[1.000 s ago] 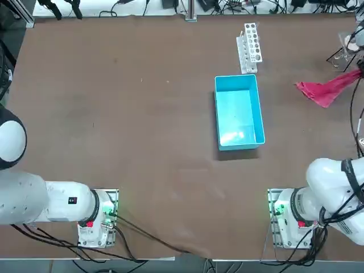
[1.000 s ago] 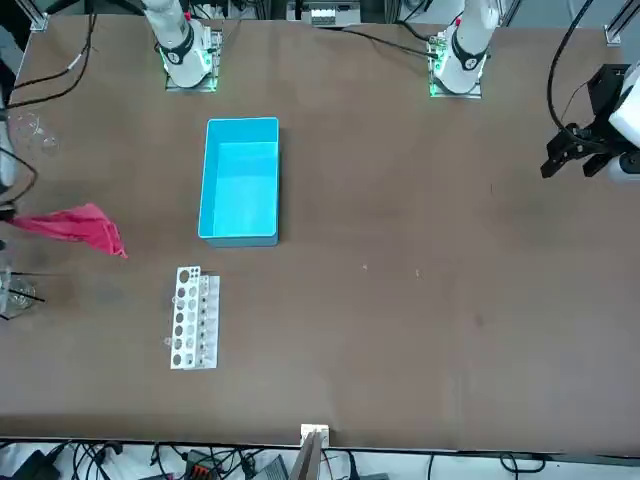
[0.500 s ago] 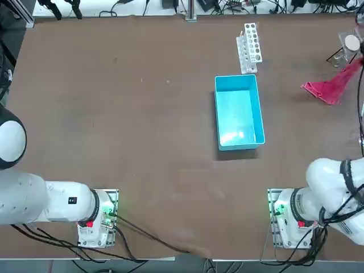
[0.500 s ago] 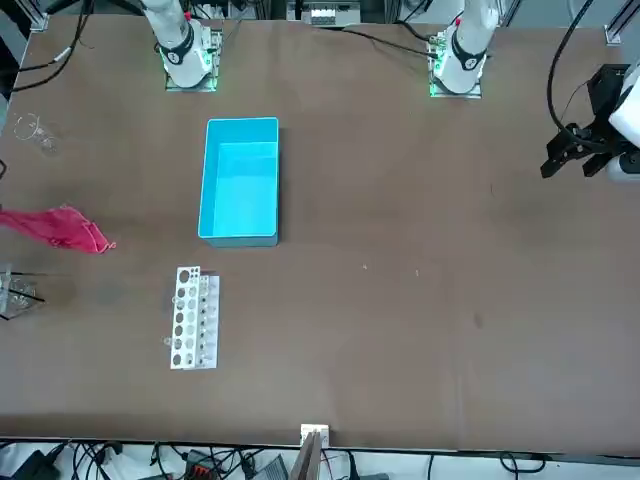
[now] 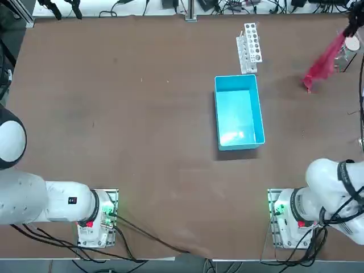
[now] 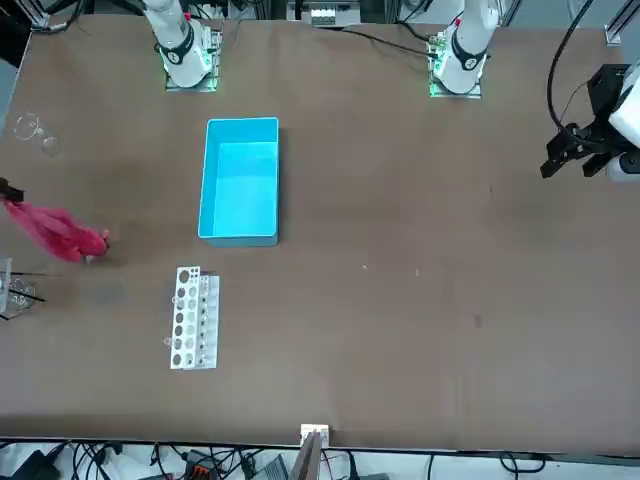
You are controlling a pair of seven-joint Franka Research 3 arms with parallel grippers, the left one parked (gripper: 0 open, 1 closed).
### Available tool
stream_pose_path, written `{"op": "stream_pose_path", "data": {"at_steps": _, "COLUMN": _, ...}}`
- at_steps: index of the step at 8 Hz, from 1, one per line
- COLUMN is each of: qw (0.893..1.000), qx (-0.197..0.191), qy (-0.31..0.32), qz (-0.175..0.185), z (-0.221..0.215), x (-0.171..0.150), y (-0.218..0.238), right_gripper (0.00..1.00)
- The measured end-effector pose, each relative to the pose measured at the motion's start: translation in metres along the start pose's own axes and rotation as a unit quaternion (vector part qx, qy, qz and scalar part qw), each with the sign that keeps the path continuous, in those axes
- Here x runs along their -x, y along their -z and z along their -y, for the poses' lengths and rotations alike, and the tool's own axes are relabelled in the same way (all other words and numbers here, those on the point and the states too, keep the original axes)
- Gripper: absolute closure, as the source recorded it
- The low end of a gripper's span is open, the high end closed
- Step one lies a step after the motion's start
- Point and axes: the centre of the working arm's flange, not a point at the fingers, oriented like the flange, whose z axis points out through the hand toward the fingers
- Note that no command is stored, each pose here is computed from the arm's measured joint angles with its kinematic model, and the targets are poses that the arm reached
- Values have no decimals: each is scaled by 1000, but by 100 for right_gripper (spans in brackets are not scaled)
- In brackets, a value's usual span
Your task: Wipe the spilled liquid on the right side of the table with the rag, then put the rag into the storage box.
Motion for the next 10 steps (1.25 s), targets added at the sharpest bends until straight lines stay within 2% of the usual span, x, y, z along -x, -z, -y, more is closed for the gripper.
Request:
{"op": "stream_pose_path", "data": {"at_steps": 2, "qw": 999, "qx": -28, "qy": -19, "qz": -22, "z": 40, "x": 20, "y": 38, "right_gripper": 98}}
{"op": "stream_pose_path", "data": {"at_steps": 3, "qw": 999, "qx": -32, "qy": -27, "qz": -28, "z": 73, "x": 31, "y": 58, "right_gripper": 98}}
{"op": "stream_pose_path", "data": {"at_steps": 5, "qw": 998, "qx": -23, "qy": -43, "qz": -30, "z": 157, "x": 53, "y": 89, "right_gripper": 98}}
{"op": "stream_pose_path", "data": {"at_steps": 6, "qw": 998, "qx": -17, "qy": -46, "qz": -31, "z": 182, "x": 64, "y": 101, "right_gripper": 98}}
{"op": "stream_pose_path", "data": {"at_steps": 7, "qw": 998, "qx": -9, "qy": -50, "qz": -30, "z": 183, "x": 69, "y": 106, "right_gripper": 98}}
{"op": "stream_pose_path", "data": {"at_steps": 10, "qw": 998, "qx": -3, "qy": -60, "qz": -21, "z": 139, "x": 61, "y": 98, "right_gripper": 98}}
